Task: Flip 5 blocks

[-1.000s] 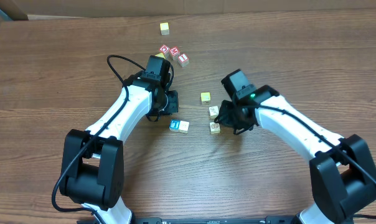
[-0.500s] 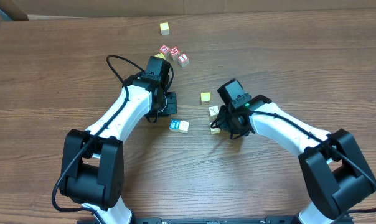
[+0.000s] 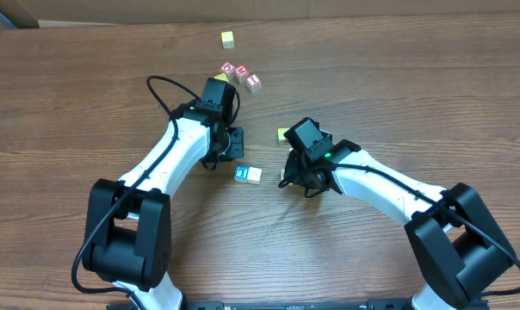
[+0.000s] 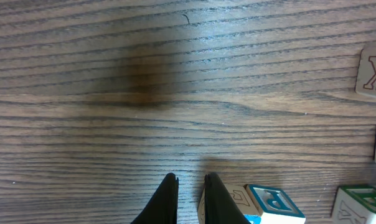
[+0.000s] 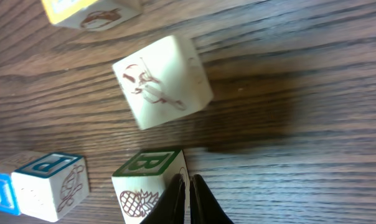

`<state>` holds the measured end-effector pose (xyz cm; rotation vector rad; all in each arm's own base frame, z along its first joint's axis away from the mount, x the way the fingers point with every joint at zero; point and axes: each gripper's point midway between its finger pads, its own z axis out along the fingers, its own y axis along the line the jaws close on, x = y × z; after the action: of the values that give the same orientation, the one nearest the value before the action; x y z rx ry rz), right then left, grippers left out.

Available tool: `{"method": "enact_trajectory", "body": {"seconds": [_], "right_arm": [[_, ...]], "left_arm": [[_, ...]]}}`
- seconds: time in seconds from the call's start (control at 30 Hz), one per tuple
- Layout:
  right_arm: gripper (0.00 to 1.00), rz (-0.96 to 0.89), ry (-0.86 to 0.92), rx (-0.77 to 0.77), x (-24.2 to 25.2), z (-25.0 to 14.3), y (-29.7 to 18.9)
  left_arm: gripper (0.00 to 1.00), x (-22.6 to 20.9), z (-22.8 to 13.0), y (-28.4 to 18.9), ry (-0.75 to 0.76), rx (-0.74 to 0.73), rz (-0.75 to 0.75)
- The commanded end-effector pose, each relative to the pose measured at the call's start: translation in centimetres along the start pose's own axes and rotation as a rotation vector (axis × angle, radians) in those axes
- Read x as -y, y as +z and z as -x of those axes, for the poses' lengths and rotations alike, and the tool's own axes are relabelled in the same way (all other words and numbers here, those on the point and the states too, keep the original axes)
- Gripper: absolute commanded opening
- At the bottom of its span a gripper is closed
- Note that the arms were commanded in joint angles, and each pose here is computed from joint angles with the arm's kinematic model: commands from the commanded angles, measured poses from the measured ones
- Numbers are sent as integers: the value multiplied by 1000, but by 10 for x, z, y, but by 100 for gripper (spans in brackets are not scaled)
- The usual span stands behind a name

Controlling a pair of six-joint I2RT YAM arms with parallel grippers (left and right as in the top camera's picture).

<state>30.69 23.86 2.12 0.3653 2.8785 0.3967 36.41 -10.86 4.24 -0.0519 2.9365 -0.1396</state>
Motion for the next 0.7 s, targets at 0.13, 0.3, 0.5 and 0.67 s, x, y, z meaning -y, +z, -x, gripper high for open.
{"method": "enact_trajectory", "body": {"seconds": [0.13, 0.3, 0.5, 0.67], "right_arm": [[7, 4, -9, 1, -5, -6, 6], [7, 26, 61, -19, -10, -11, 6], [7, 28, 118, -19, -12, -12, 6], [7, 39, 117, -13, -14, -10, 6]], "left_arm": [[9, -5, -5, 5, -9, -15, 20], [9, -5, -5, 6, -9, -17, 20], [9, -6, -9, 6, -9, -28, 24], [9, -6, -9, 6, -9, -31, 25]]}}
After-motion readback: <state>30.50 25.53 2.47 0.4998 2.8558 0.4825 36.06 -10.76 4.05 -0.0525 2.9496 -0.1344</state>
